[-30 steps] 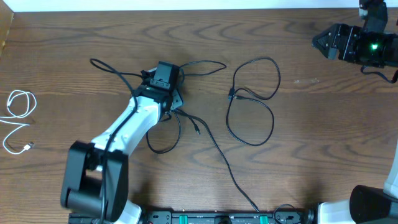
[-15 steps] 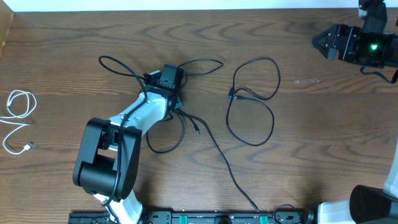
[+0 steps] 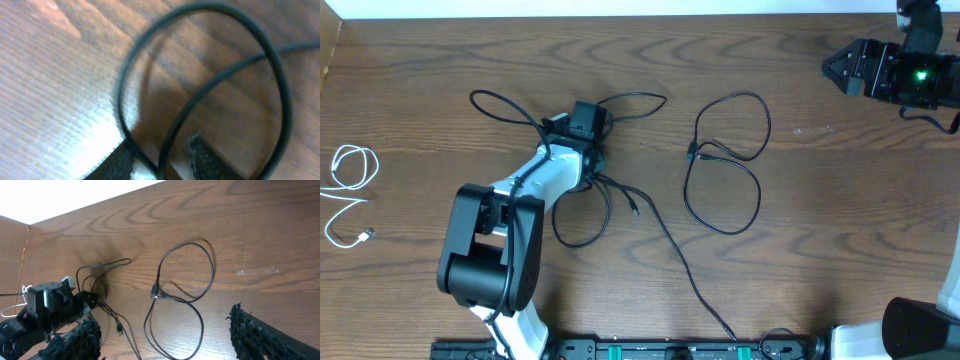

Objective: Untangle cables

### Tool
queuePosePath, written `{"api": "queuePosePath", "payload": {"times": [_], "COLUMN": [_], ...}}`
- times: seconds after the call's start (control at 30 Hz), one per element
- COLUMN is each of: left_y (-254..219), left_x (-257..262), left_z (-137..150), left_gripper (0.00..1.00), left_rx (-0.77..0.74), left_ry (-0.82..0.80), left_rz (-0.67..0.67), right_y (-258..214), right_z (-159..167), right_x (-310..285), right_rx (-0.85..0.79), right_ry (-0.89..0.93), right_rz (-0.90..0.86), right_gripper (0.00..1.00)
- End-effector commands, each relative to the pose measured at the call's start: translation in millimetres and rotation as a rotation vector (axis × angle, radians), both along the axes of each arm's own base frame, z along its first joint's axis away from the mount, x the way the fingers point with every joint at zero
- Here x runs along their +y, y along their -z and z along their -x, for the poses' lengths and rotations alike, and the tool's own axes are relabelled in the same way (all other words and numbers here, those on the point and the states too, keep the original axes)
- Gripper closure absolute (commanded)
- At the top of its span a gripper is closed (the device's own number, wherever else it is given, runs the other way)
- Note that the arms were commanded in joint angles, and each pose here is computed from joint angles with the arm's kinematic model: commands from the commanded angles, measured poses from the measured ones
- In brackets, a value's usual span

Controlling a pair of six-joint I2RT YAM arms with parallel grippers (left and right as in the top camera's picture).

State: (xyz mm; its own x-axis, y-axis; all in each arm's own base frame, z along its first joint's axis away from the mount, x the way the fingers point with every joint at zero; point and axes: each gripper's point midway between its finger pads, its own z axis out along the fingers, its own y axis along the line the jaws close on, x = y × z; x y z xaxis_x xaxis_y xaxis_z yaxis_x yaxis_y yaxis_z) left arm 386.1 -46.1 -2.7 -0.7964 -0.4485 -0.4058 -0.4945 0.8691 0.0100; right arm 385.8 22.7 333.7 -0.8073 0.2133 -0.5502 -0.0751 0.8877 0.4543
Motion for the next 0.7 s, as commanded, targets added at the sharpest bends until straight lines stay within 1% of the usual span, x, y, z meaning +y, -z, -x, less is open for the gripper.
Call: {"api": "queuePosePath", "payload": {"times": [0.0,0.03,0.13,0.23,0.33,0.43,0.5,0.57,0.67], "left_y": [35,35,26,-9,-75,-154,-204,-255,-304], "left_x": [11,10,9,10,28,60,87,115,147], "left_z": [24,24,16,-10,-46,-77,-88,-99,-110], "left_gripper": [0.91,0.92,0.92,0.92,0.92,0.93,0.92,0.92,0.92], "left_rx": [0.132,0.133,0.115,0.016,-0.169,-0.389,-0.534,-0.692,-0.862], "left_ry": [-0.005,0.004,0.036,0.042,0.006,-0.046,-0.099,-0.115,-0.131], "left_rz": [0.007,0.017,0.048,0.096,0.111,0.083,0.051,0.008,-0.061], "right_y": [1,1,1,1,1,1,1,1,1], "right_z": [0,0,0,0,0,0,0,0,0], "right_x": [4,4,4,4,4,4,4,4,4], "right_rx": [-0.001,-0.001,-0.001,-0.002,-0.004,-0.004,-0.003,-0.001,-0.001], "right_ry": [-0.016,-0.016,-0.016,-0.016,-0.016,-0.016,-0.016,-0.016,-0.016], "right_rz": [0.004,0.004,0.004,0.005,0.005,0.005,0.005,0.004,0.003], "right_gripper": [0.18,0.18,0.18,0.18,0.18,0.17,0.17,0.17,0.17]}}
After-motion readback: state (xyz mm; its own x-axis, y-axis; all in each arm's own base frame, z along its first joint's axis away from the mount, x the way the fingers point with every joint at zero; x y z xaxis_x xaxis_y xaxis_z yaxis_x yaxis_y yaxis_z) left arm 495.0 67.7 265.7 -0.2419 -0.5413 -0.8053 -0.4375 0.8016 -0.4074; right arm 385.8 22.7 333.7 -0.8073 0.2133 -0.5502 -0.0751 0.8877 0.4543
